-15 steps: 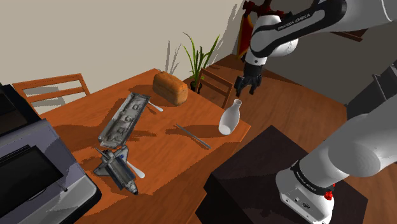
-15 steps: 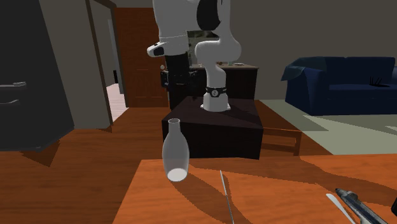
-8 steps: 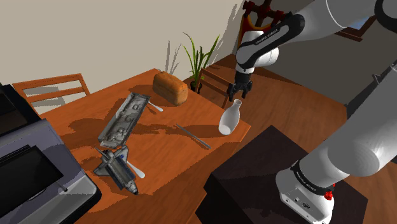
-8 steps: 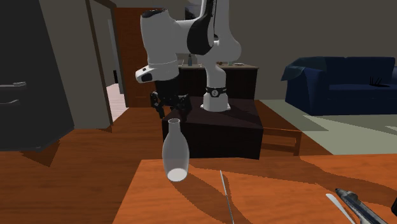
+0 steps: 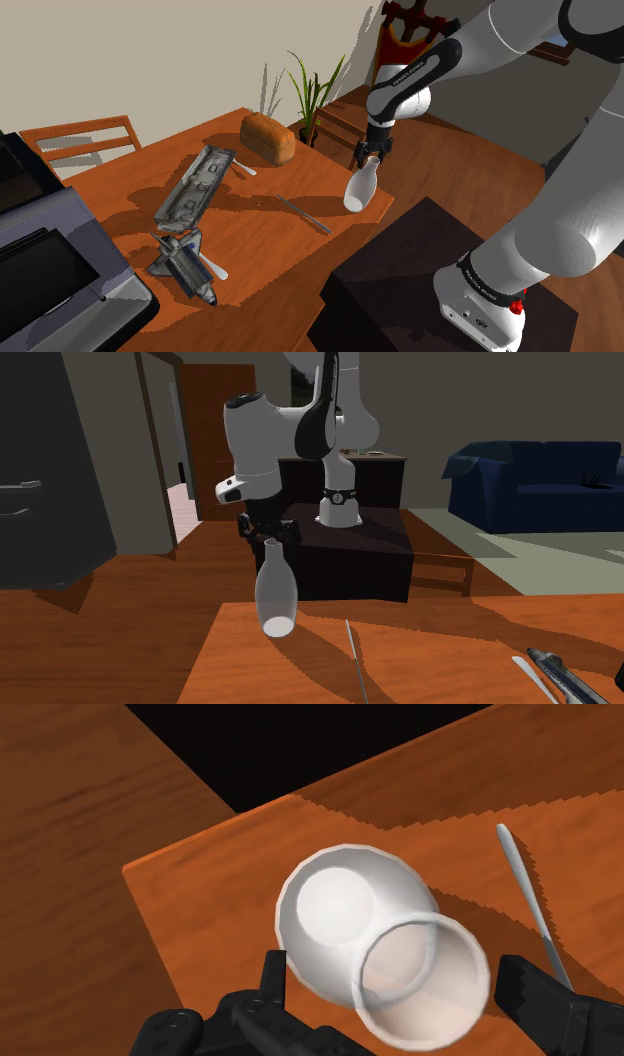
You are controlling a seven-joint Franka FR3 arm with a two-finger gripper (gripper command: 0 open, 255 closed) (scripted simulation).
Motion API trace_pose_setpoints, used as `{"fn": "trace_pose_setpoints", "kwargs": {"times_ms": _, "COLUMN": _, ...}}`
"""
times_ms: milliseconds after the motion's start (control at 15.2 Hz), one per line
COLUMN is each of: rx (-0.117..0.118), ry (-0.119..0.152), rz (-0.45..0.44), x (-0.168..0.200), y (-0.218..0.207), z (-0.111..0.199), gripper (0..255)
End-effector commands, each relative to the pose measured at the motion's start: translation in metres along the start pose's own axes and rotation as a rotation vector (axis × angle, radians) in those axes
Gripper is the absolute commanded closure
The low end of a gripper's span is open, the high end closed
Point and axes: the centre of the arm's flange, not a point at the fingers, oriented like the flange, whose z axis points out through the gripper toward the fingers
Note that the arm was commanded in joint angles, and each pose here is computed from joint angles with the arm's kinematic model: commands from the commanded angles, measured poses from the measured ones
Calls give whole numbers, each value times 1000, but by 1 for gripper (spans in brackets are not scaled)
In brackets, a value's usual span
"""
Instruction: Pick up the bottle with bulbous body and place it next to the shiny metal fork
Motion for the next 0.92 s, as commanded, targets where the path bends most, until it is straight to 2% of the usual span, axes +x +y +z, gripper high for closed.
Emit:
{"fn": "trace_pose_setpoints", "kwargs": {"times_ms": 0, "rx": 0, "ry": 1, "rz": 0, "x": 0, "y": 0, "z": 2, "gripper": 0}}
{"fn": "trace_pose_setpoints", "kwargs": {"times_ms": 396, "rx": 0, "ry": 0, "rz": 0, "x": 0, "y": 0, "z": 2, "gripper": 0}}
{"fn": "trace_pose_setpoints", "kwargs": {"times_ms": 462, "rx": 0, "ry": 0, "rz": 0, "x": 0, "y": 0, "z": 2, "gripper": 255}}
{"fn": "trace_pose_setpoints", "kwargs": {"times_ms": 858, "rx": 0, "ry": 0, "rz": 0, "x": 0, "y": 0, "z": 2, "gripper": 255}}
